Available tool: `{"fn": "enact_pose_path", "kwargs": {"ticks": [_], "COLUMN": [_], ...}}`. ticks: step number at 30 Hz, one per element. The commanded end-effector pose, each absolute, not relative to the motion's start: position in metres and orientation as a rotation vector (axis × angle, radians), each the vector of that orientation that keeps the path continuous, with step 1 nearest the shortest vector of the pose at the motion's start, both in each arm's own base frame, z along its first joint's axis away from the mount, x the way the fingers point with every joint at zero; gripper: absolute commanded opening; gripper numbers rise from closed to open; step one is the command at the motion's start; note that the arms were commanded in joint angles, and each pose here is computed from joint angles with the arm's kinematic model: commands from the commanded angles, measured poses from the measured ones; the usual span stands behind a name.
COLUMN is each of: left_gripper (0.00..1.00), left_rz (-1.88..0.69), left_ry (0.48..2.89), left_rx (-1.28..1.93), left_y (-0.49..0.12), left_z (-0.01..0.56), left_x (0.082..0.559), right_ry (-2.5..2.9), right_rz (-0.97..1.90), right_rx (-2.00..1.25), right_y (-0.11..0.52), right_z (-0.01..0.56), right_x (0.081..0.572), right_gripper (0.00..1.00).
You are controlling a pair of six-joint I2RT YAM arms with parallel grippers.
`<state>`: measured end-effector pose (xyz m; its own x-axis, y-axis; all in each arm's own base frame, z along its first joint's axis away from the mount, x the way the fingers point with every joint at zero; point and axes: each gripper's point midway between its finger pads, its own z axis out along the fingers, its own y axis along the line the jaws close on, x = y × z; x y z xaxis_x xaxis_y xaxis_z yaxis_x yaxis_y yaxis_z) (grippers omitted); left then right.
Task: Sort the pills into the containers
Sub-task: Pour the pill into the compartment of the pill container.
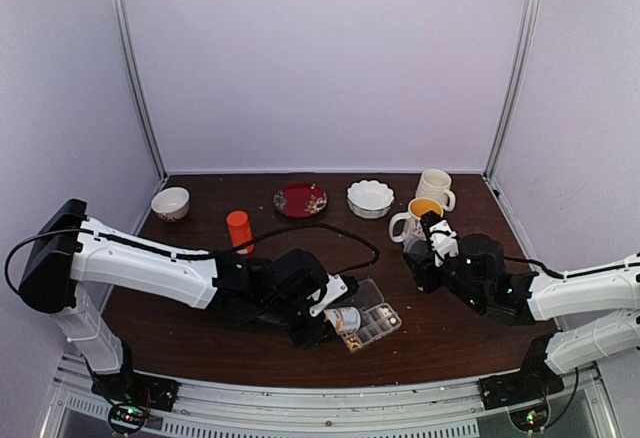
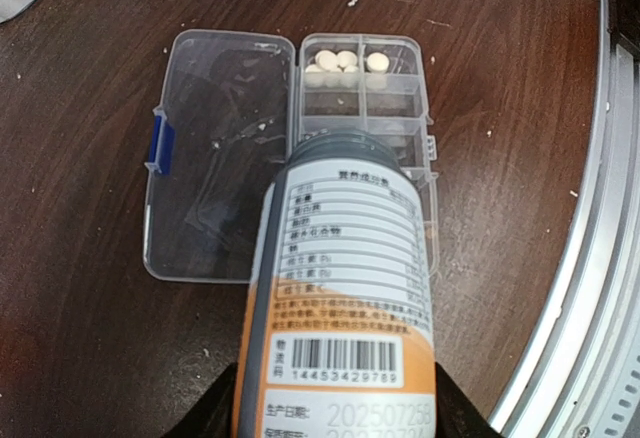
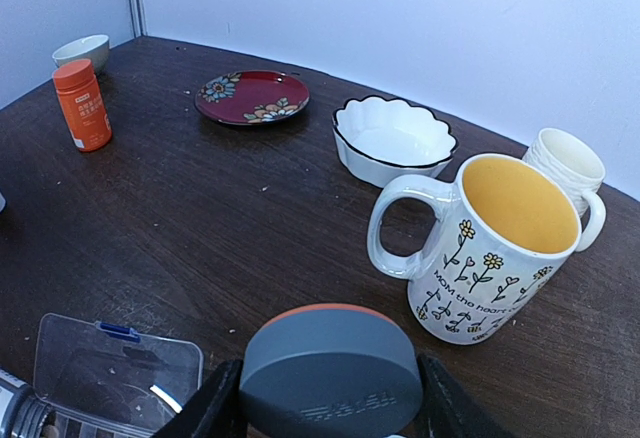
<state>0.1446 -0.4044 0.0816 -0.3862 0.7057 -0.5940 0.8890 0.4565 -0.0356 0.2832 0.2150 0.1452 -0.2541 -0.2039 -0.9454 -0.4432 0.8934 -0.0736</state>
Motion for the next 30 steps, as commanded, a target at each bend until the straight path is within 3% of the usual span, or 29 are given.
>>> {"fn": "enact_pose_path", "kwargs": {"ticks": [1, 30], "left_gripper": [0.00, 0.00], "left_rz": [-0.509, -0.591], "left_ry": [2.155, 2.117], "left_rx": [1.296, 1.297], "left_y": [-0.412, -0.416], "left_z": [0.094, 0.110], "left_x": [0.147, 0.140], "right_ry": [1.811, 1.816], "right_rz": [0.243, 0.243], "right_rx": [-0.451, -0.451], "right_y": [0.214, 0.212], "right_z": [0.160, 0.159], "right_x": [0.288, 0.287], "right_gripper": [0.00, 0.00]}}
